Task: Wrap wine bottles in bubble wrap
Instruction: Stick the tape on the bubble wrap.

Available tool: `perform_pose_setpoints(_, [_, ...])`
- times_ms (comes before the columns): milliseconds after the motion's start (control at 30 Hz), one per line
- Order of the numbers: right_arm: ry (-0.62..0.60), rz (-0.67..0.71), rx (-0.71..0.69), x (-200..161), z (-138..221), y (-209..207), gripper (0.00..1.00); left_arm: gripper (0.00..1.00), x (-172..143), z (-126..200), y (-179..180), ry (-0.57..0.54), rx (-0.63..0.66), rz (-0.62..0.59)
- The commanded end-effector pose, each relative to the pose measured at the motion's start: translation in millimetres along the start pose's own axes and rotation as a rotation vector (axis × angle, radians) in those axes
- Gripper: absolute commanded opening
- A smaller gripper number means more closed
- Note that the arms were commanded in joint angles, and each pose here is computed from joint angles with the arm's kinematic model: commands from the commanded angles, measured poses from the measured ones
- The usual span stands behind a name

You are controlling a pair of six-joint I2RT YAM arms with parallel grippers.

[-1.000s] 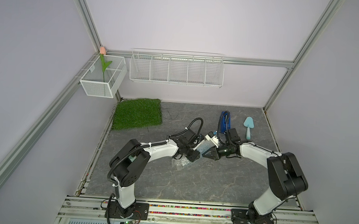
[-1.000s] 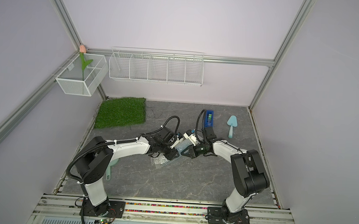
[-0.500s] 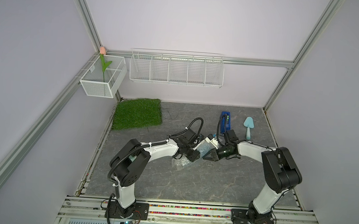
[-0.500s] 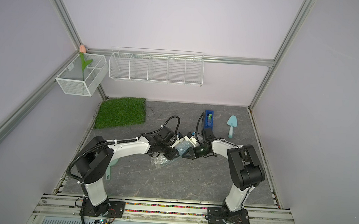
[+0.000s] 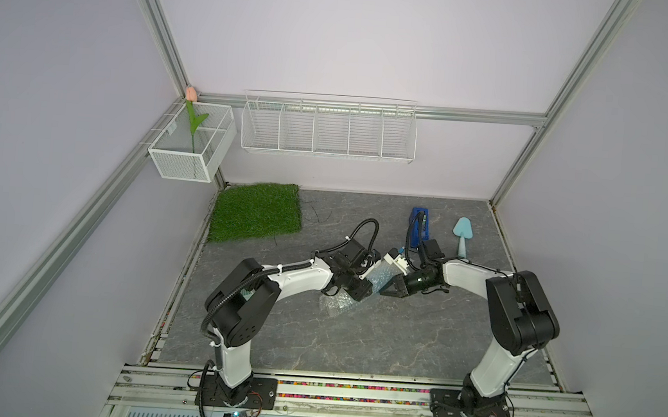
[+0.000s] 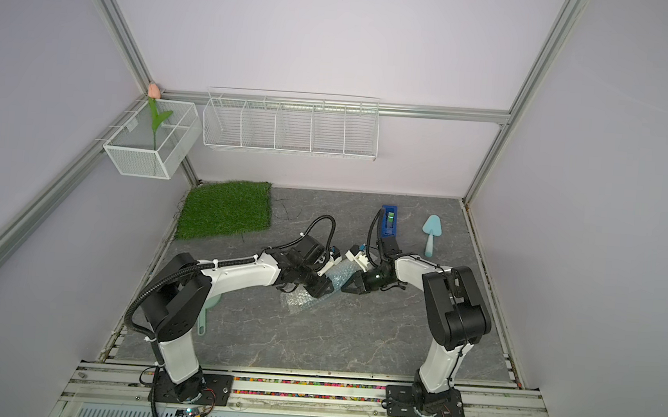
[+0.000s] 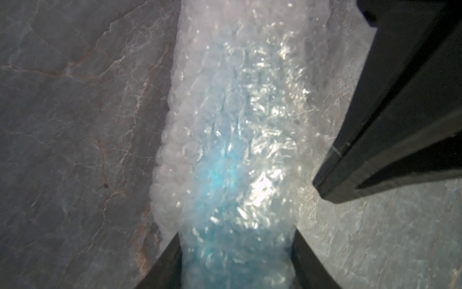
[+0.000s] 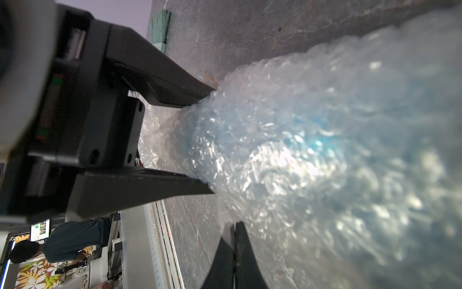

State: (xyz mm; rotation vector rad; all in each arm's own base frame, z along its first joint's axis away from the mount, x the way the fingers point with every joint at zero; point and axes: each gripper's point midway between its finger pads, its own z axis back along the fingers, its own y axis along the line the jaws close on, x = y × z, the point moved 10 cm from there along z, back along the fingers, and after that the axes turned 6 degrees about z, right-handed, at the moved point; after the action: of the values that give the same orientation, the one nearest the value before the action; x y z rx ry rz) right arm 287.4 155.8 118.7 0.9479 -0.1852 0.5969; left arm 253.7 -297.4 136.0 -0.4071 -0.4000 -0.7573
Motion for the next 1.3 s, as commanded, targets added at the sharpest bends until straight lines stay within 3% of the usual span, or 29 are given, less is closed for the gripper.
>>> perform_pose_setpoints(0, [0.031, -0.047, -0.002, -1.6, 1.4, -2.6, 0.07, 0.50, -64.4, -33.1, 7.7, 0.336, 0.007, 0.047])
perform_pose_setpoints(900, [0.049, -0.123, -0.056, -2.9, -1.1, -15.4, 0.07, 0.49, -64.1, -35.1, 7.7, 0.350, -0.001, 0.046])
perform_pose_setpoints(1267, [0.024, -0.157, -0.077, 0.3, -4.4, -22.1, 0.13, 0.49, -64.0, -35.7, 7.1, 0.356, -0.007, 0.045])
